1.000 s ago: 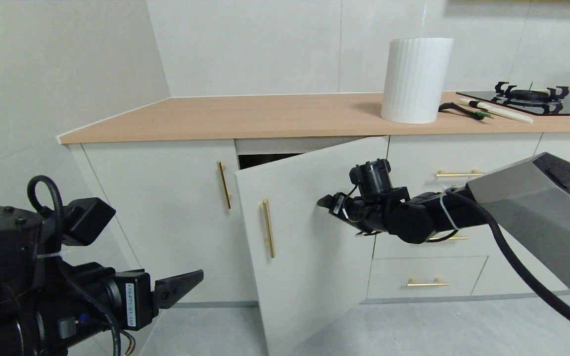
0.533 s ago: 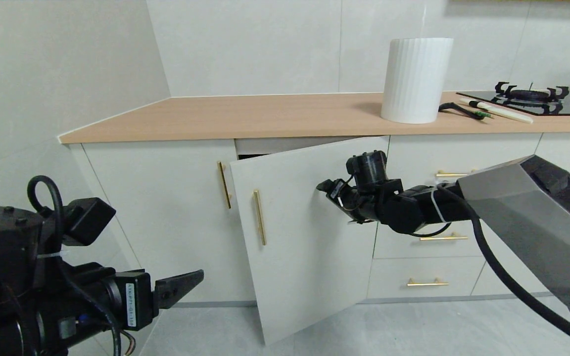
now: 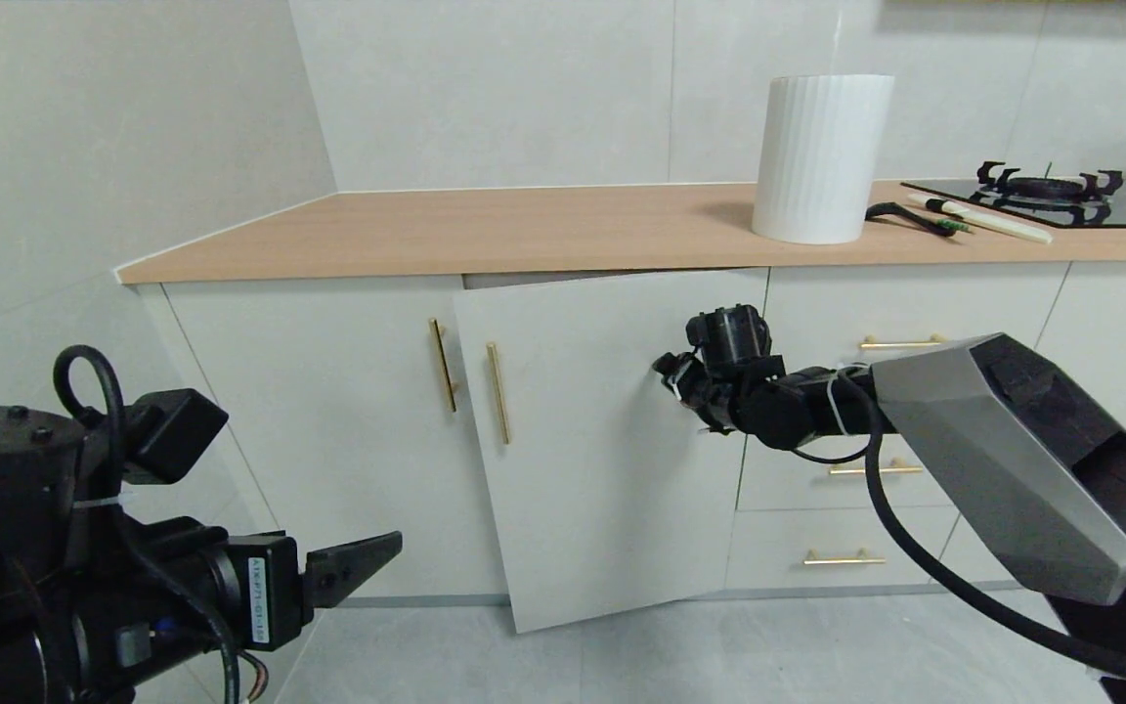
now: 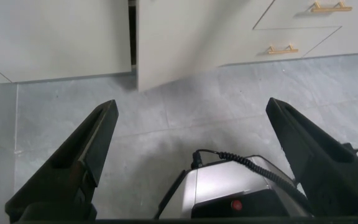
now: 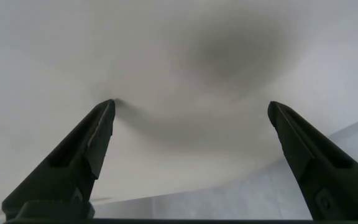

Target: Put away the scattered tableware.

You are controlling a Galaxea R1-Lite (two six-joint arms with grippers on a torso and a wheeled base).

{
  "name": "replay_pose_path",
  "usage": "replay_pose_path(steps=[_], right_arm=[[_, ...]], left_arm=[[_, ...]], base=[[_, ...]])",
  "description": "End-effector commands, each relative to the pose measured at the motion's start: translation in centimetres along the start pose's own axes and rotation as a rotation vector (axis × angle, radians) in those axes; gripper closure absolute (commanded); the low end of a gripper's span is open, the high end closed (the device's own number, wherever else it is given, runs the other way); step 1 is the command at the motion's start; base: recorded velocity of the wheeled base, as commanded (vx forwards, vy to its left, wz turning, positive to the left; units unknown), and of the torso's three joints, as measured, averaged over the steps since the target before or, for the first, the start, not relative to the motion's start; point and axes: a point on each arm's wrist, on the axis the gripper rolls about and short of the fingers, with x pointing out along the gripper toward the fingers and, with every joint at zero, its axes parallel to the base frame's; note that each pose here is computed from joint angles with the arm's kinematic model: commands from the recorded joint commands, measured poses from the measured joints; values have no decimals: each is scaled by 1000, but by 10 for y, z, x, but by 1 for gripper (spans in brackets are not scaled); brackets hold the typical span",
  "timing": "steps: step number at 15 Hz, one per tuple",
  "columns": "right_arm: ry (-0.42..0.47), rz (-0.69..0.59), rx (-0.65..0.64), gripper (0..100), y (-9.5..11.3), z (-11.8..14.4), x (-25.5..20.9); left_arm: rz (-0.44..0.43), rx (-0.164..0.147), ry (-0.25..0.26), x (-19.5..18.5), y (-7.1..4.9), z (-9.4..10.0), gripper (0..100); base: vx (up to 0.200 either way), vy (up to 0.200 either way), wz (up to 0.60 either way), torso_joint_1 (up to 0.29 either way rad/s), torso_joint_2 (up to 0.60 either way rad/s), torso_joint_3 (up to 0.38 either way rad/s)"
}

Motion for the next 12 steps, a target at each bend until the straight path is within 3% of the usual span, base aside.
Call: replay_pose_path(steps=[1, 12], right_arm=[[-19, -64, -6, 0, -13, -9, 21], [-28, -116, -10, 0, -33, -9, 34]], left_arm=[[1, 0, 1, 0, 0, 0, 0], [3, 1, 8, 2, 0, -1, 0]], base=[[0, 0, 0, 0, 0, 0], [0, 0, 0, 0, 0, 0]])
